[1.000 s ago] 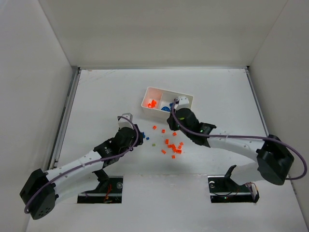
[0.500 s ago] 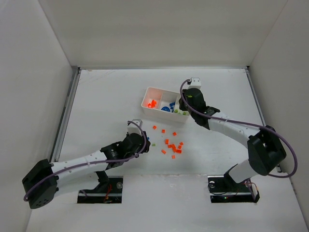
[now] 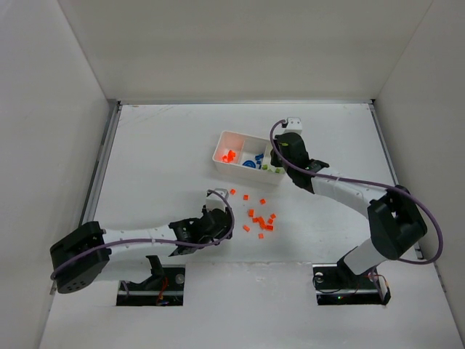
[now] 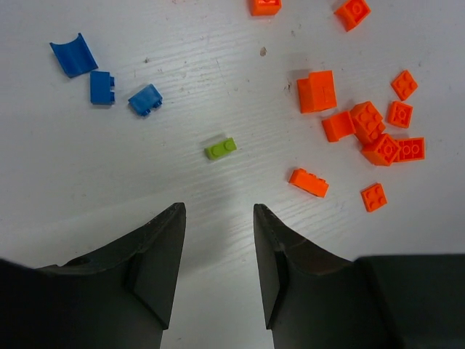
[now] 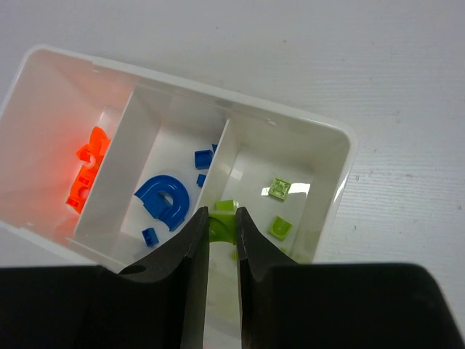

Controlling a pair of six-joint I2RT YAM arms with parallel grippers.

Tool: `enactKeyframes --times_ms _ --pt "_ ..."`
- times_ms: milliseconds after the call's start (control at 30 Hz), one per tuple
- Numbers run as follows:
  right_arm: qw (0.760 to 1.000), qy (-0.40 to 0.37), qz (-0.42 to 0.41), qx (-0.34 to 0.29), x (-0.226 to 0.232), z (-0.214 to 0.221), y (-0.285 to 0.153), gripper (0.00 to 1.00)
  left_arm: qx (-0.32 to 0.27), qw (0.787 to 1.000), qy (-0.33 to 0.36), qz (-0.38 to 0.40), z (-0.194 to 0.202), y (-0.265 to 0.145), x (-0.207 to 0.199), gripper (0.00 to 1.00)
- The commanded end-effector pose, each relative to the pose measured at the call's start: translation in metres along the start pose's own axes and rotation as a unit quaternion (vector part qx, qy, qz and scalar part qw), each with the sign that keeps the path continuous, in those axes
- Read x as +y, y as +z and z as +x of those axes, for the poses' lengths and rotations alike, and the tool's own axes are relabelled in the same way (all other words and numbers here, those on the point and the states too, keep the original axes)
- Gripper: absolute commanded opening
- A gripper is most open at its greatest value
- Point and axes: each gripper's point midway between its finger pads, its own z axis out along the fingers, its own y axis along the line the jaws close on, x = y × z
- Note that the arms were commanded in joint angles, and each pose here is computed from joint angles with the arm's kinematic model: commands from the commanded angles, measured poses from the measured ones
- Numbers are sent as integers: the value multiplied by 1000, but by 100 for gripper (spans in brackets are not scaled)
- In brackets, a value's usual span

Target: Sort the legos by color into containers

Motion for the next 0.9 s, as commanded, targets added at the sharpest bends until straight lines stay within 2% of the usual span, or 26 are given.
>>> enactKeyframes --times_ms 0,867 --pt "1000 5 3 -22 0 -11 4 20 -33 999 -14 13 -20 1 -17 40" --pt "1000 3 9 -14 -5 1 9 25 -46 999 -4 -20 -34 1 -5 41"
